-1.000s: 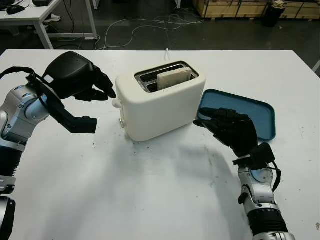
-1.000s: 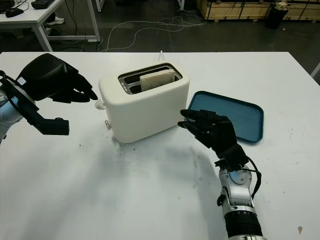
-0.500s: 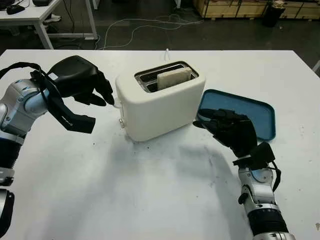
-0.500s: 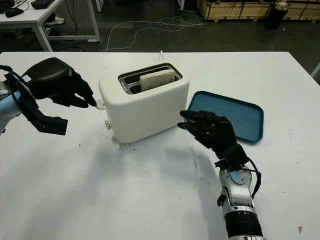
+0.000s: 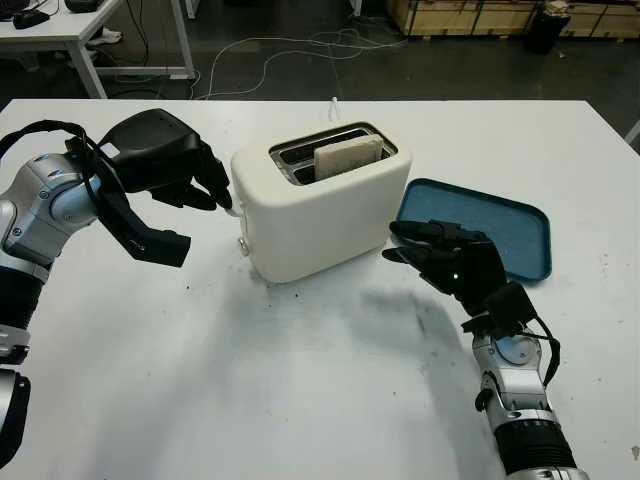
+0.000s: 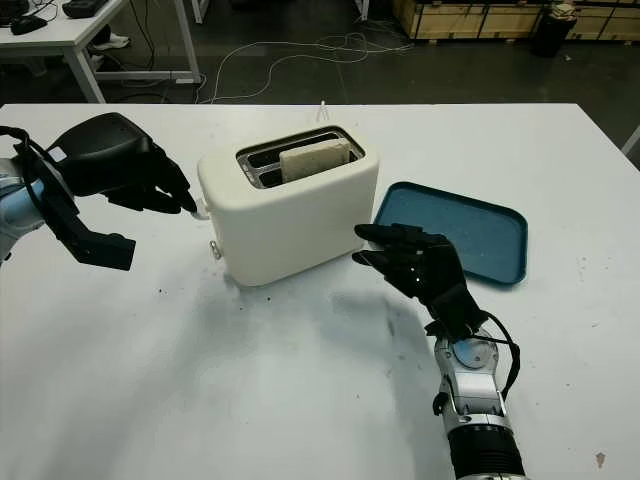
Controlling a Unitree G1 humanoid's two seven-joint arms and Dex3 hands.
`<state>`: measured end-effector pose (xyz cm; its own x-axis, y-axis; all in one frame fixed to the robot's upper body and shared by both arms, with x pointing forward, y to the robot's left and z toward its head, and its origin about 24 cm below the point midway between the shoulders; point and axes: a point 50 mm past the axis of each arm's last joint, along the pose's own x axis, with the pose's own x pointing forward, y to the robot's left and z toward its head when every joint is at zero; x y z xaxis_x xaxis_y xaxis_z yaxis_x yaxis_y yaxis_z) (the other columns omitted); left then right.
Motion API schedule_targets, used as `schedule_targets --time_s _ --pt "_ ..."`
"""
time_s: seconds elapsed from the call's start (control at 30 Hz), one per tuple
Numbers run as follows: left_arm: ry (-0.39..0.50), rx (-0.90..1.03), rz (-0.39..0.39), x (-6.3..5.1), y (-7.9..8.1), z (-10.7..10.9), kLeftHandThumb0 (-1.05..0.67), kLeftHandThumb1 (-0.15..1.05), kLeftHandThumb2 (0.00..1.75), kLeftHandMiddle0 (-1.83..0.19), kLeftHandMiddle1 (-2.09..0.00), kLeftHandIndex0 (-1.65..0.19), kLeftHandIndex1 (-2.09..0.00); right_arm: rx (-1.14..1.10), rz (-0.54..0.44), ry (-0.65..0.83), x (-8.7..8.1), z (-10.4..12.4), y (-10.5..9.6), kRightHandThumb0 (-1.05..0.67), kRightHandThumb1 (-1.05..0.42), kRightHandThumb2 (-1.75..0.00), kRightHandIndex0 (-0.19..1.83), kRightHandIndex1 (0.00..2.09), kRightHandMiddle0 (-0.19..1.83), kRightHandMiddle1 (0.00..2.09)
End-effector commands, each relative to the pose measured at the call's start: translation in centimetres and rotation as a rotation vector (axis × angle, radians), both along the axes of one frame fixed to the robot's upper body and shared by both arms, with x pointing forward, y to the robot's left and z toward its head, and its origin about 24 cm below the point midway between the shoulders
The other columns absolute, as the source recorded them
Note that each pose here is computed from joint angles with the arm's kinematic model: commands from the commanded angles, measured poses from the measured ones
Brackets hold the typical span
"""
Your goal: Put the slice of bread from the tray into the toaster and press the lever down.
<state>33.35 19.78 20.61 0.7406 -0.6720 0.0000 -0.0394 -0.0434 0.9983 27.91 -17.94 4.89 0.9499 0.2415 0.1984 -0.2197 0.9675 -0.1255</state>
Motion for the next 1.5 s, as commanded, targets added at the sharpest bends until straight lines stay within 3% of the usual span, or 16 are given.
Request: schedule_targets --time_s 0.0,0.27,0.77,1.37,1.47 --pt "-0.02 0.003 -0.017 0.1 -0.3 0.3 -0.39 0.88 0.0 -1.14 -0.93 -1.29 0.0 -0.009 0.009 0.004 -0.2 0.1 0.0 -0.38 -0.86 0.0 1.26 0.05 1.09 0.0" --pt "-0.026 0.001 -0.026 0.1 -0.5 0.1 -0.37 0.87 0.0 -1.14 -0.95 -1.32 -0.02 -0.018 0.023 -0.023 -0.2 0.2 0.0 -0.4 -0.87 0.0 1.24 0.03 1.07 0.0" --pt "-0.003 -0.022 -0.028 0.4 -0.9 -0.5 -0.36 0.86 0.01 -1.07 -1.22 -1.35 -0.02 -0.026 0.031 -0.013 -0.3 0.2 -0.1 -0.41 -0.87 0.0 1.22 0.02 1.06 0.0" --pt "0.015 -0.004 -0.001 0.6 -1.0 -1.2 -0.38 0.87 0.01 -1.03 -1.31 -1.37 -0.02 -0.02 0.051 -0.032 -0.3 0.3 -0.3 -0.42 -0.87 0.0 1.21 0.01 1.06 0.0" --pt "0.049 -0.011 0.016 0.7 -0.9 -1.4 -0.37 0.88 0.01 -0.99 -1.31 -1.35 -0.01 -0.024 0.058 -0.038 -0.3 0.3 -0.3 -0.41 -0.87 0.0 1.21 0.01 1.05 0.0"
